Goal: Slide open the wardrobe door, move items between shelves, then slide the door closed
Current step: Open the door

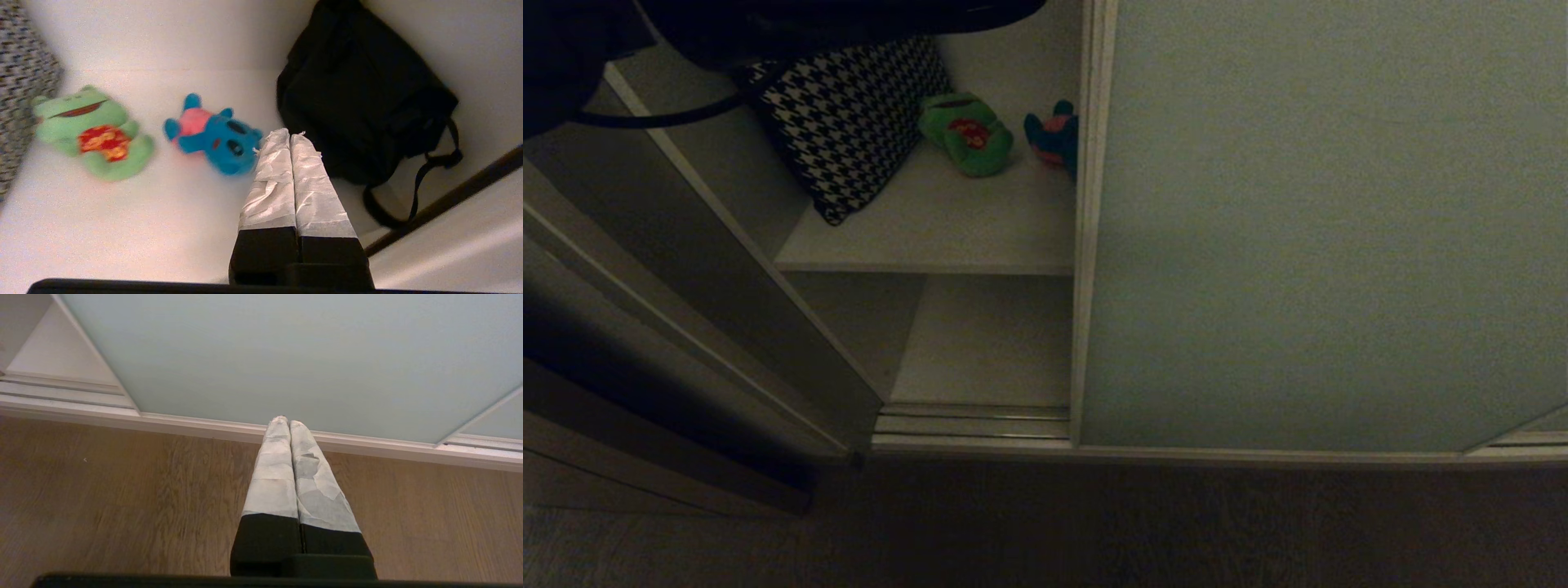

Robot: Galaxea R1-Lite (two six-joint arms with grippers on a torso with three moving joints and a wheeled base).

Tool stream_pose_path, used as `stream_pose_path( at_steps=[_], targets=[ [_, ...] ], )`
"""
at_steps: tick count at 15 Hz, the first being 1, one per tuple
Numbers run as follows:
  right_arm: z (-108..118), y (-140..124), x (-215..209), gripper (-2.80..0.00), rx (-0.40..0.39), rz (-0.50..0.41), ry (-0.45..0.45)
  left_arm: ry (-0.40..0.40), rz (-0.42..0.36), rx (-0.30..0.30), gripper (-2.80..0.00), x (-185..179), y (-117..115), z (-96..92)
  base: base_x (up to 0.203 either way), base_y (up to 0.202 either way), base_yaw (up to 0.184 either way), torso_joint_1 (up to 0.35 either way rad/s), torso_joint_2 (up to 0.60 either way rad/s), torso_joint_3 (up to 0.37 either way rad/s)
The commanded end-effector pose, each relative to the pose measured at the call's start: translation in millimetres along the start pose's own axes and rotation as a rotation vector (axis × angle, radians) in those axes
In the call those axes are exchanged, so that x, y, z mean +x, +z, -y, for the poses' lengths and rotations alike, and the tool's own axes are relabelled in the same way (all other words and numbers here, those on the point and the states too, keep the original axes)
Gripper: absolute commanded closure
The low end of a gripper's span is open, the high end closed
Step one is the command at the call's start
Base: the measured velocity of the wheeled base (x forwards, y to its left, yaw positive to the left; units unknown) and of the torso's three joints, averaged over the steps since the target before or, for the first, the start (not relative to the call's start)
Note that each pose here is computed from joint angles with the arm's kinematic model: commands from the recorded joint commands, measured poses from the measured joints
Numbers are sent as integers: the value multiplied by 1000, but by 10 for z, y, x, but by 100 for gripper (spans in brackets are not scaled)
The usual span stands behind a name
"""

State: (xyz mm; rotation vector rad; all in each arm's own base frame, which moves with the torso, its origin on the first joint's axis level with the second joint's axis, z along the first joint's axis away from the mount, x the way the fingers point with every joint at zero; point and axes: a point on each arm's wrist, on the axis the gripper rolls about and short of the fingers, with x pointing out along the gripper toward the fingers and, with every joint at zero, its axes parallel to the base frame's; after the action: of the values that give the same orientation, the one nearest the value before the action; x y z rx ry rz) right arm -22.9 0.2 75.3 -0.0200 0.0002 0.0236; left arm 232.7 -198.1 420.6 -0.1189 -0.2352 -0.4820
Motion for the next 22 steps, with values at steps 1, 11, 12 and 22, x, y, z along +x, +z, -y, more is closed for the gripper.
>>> stream_pose_path(
  at_steps=[1,11,12,22],
  targets=[
    [0,0,-1,0,0,2,0,-10,-31,2,0,233,-207,148,0,0,0,0,0,0],
    [0,0,-1,0,0,2,1,-116,-49,11,0,388,-542,690,0,0,0,0,0,0],
    [0,0,-1,0,-2,2,1,-97,-24,1,0,373,-490,672,0,0,0,0,0,0],
    [0,0,-1,0,-1,2,1,-162,-35,-16,0,426,-700,953,0,0,0,0,0,0]
  ],
)
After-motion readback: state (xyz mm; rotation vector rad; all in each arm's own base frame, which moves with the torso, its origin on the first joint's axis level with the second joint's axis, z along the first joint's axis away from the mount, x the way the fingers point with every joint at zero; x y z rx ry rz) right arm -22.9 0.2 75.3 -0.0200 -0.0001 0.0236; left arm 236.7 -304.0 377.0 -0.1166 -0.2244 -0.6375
